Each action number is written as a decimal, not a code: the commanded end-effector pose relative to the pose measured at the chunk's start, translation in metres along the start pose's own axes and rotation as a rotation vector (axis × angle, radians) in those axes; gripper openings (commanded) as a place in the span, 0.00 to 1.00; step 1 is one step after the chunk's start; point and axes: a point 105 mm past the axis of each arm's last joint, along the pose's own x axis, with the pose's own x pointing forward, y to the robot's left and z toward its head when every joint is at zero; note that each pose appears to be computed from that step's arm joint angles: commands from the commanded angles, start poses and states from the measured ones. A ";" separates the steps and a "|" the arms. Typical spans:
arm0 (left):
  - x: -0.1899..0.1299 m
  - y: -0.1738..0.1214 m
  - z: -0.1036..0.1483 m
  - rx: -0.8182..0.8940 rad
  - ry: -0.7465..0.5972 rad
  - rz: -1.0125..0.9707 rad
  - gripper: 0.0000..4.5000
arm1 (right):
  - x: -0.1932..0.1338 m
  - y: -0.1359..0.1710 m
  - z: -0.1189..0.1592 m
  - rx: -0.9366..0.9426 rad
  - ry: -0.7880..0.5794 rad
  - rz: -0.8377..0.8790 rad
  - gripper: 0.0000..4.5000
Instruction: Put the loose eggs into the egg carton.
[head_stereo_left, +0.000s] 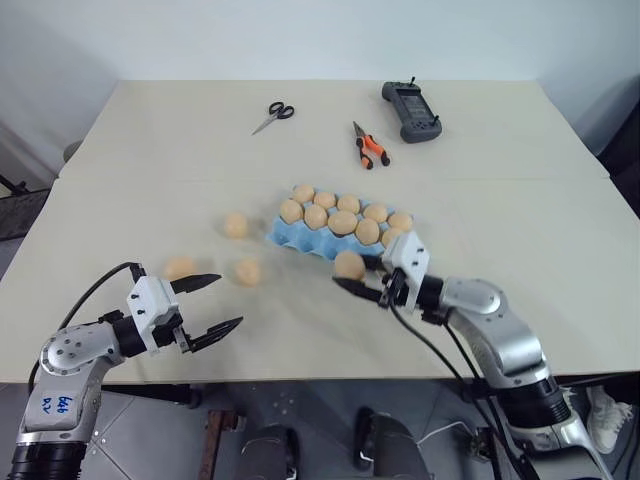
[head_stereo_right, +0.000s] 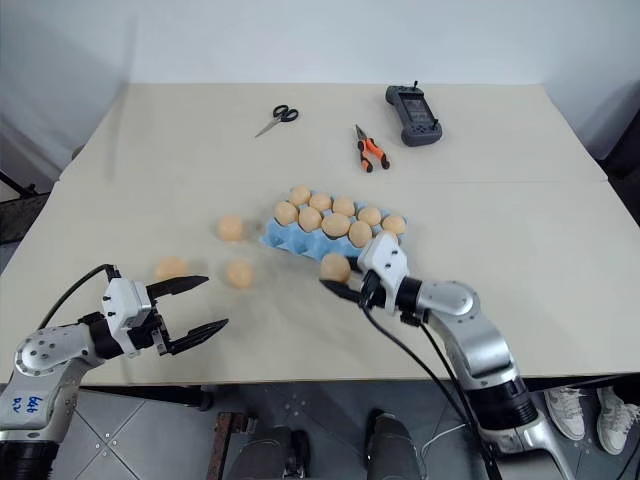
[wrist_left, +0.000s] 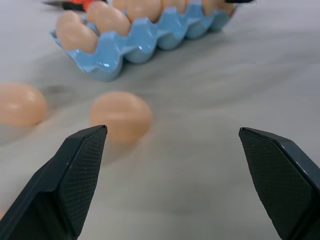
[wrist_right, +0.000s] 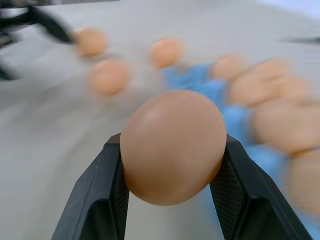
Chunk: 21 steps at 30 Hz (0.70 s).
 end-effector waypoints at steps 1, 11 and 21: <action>0.006 -0.003 0.010 0.028 -0.032 0.009 1.00 | 0.000 -0.013 -0.003 -0.035 0.016 -0.051 0.41; 0.003 0.000 0.016 0.037 -0.042 0.060 1.00 | -0.004 -0.006 0.009 -0.035 -0.018 0.003 0.98; -0.042 0.013 0.010 -0.019 0.010 0.284 1.00 | -0.069 0.013 0.024 -0.060 -0.160 0.136 0.99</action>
